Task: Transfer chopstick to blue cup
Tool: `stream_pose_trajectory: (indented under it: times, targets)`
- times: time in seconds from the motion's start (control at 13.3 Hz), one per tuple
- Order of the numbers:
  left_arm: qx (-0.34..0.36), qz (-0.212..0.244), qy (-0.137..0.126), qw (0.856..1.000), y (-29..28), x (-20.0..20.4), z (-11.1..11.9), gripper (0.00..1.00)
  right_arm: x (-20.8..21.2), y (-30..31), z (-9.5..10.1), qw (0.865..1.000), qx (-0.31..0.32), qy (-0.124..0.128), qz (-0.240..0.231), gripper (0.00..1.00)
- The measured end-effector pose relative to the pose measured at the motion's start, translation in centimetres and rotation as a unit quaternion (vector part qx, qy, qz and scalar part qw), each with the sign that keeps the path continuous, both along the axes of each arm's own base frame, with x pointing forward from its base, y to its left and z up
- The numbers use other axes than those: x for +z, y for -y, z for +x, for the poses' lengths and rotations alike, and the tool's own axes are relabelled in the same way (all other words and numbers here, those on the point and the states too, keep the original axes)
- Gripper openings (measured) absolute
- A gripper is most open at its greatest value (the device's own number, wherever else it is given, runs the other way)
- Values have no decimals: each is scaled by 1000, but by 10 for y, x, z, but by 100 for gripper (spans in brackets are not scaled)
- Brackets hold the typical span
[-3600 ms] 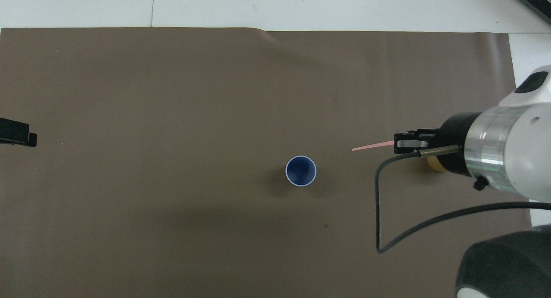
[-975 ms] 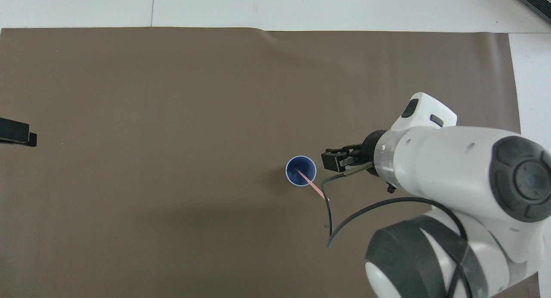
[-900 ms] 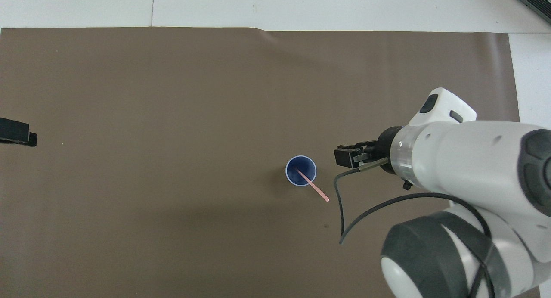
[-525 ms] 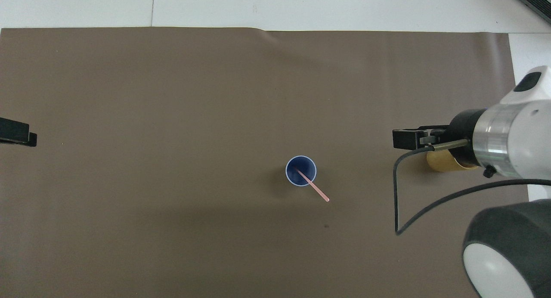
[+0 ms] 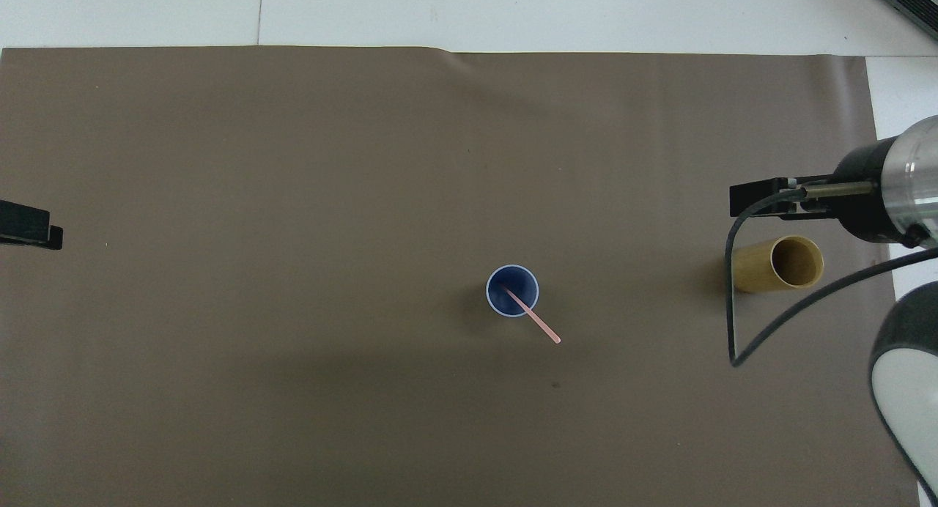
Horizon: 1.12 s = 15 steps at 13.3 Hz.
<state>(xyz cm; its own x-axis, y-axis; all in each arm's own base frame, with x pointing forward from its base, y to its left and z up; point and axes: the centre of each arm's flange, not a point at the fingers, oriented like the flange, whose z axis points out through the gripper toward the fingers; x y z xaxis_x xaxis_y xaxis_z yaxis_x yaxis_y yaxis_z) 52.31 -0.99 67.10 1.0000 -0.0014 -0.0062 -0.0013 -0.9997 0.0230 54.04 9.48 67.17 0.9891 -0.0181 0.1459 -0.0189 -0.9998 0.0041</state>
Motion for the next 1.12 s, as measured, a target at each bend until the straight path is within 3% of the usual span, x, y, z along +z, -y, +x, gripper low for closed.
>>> stream_pose_trajectory:
  times: [1.12]
  targets:
    - [0,0,0,1000,0,0,0,100,-4,56,-7,996,-58,-60,-1,100]
